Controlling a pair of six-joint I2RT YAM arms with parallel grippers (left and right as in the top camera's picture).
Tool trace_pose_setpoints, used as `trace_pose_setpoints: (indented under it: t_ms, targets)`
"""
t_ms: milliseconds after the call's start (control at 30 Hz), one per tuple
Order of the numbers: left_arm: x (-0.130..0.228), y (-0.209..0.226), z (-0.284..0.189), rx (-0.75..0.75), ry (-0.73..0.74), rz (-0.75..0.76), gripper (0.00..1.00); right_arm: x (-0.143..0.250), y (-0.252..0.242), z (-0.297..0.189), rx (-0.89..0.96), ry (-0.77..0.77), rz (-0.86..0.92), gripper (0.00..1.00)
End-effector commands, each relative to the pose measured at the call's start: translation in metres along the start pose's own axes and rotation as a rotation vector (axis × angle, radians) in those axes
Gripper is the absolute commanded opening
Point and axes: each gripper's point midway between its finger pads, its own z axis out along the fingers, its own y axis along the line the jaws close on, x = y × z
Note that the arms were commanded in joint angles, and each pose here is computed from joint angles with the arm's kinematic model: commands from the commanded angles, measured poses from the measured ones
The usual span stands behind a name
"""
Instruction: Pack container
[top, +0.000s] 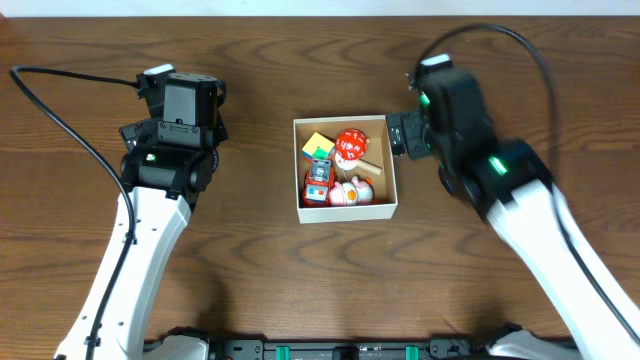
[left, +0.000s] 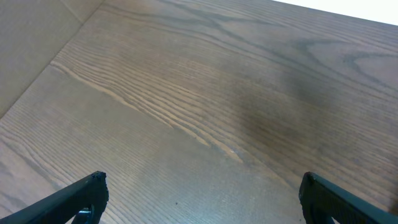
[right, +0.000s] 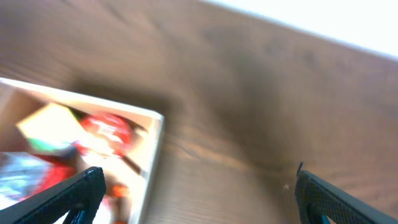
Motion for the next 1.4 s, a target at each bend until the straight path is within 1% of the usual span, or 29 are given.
trace_pose_setpoints:
  t_ms: [0, 33, 133, 267, 367, 433, 500, 633, 733, 867, 1000, 1167, 1367]
  targets:
    - [-0.007, 0.005, -0.004, -0.014, -0.022, -0.027, 0.98, -0.031, -0.002, -0.075, -0.045, -0.199, 0.037, 0.99]
    - [-0.007, 0.005, -0.004, -0.014, -0.023, -0.027, 0.98, -0.040, -0.010, -0.107, -0.057, -0.283, 0.063, 0.99]
    - [-0.007, 0.005, -0.004, -0.014, -0.023, -0.027, 0.98, -0.047, -0.027, -0.177, -0.116, -0.455, 0.127, 0.99]
    - [-0.007, 0.005, -0.004, -0.014, -0.023, -0.027, 0.98, -0.036, -0.054, -0.270, -0.169, -0.690, 0.185, 0.99]
    - [-0.007, 0.005, -0.004, -0.014, -0.023, -0.027, 0.98, -0.020, -0.069, -0.318, -0.180, -0.816, 0.217, 0.99]
    - [-0.007, 0.005, -0.004, -0.014, -0.023, -0.027, 0.98, -0.007, -0.076, -0.335, -0.177, -0.854, 0.227, 0.99]
    - [-0.007, 0.005, -0.004, -0.014, -0.023, -0.027, 0.98, 0.012, -0.082, -0.343, -0.156, -0.854, 0.243, 0.99]
    - [-0.007, 0.005, -0.004, -0.014, -0.023, -0.027, 0.98, 0.056, -0.092, -0.338, -0.068, -0.764, 0.293, 0.99]
    - [-0.007, 0.005, -0.004, -0.014, -0.023, -0.027, 0.98, 0.078, -0.095, -0.331, -0.002, -0.704, 0.310, 0.99]
    - [-0.007, 0.005, -0.004, -0.014, -0.023, -0.027, 0.98, 0.096, -0.098, -0.309, 0.080, -0.625, 0.322, 0.99]
    - [-0.007, 0.005, -0.004, -0.014, -0.023, -0.027, 0.98, 0.109, -0.101, -0.271, 0.130, -0.560, 0.340, 0.99]
    - [-0.007, 0.005, -0.004, -0.014, -0.023, -0.027, 0.98, 0.115, -0.098, -0.221, 0.122, -0.567, 0.346, 0.99]
    - [-0.007, 0.005, -0.004, -0.014, -0.022, -0.026, 0.98, 0.128, -0.096, -0.171, 0.111, -0.637, 0.344, 0.99]
